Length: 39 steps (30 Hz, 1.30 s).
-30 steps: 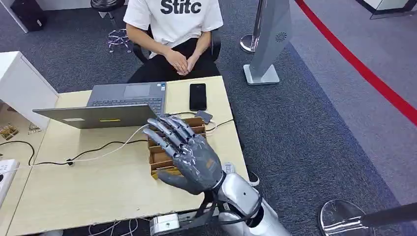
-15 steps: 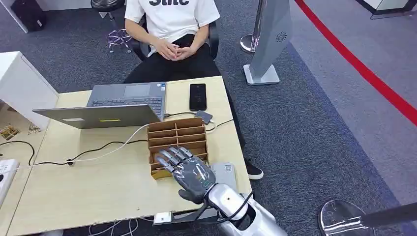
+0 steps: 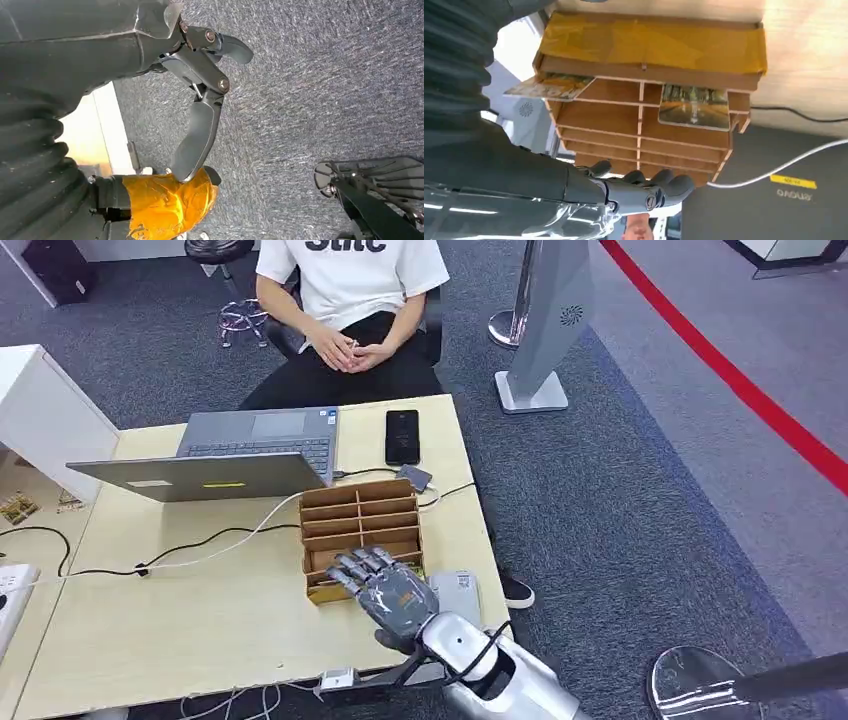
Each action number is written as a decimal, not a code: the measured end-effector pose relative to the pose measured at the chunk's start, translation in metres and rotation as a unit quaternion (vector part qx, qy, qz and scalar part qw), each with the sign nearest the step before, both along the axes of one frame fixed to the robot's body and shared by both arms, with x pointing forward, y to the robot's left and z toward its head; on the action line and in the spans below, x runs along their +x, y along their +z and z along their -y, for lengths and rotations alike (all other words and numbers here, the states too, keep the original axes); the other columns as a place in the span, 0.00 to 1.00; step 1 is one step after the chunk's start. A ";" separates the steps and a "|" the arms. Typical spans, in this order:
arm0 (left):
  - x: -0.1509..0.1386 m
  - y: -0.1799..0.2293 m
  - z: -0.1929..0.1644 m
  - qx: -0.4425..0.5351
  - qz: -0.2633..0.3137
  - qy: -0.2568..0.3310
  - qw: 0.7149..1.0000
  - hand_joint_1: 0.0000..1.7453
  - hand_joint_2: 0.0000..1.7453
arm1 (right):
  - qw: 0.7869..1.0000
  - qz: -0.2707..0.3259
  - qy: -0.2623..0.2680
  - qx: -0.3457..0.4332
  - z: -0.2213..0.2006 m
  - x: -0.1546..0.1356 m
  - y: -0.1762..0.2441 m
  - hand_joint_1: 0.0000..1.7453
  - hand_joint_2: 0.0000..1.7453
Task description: Pass the card to the sensor for recognition and then transmit it.
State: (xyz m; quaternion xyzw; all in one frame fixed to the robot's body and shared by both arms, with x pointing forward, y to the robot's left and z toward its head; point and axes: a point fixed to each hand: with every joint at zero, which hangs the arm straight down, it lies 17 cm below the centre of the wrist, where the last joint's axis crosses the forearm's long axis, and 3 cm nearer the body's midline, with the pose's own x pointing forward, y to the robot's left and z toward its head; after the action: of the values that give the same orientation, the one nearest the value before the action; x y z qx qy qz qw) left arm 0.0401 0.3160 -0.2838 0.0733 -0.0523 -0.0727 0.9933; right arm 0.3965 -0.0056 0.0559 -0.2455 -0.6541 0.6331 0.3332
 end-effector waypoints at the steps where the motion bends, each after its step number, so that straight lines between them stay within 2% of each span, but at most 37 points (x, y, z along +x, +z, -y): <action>1: 0.000 0.000 0.000 0.000 0.000 0.000 1.000 0.00 1.00 | 1.000 0.005 -0.002 -0.001 0.000 0.000 0.002 0.00 1.00; 7: -0.001 0.000 0.003 -0.001 0.000 0.006 1.000 0.00 1.00 | 0.999 0.024 -0.021 -0.013 0.007 0.003 0.006 0.00 1.00; 23: -0.002 0.000 0.004 -0.001 -0.001 0.012 1.000 0.00 1.00 | 0.996 0.002 -0.090 -0.005 0.052 0.025 0.000 0.00 1.00; 39: -0.003 0.000 0.002 0.000 -0.003 0.017 1.000 0.00 1.00 | 0.994 -0.014 -0.107 0.015 0.072 0.025 -0.005 0.00 1.00</action>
State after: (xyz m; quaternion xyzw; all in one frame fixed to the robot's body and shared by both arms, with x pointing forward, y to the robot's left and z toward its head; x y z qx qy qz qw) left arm 0.0374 0.3136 -0.2841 0.0738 -0.0478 -0.0565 0.9945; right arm 0.4217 -0.0777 0.0506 -0.3000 -0.6292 0.5870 0.4117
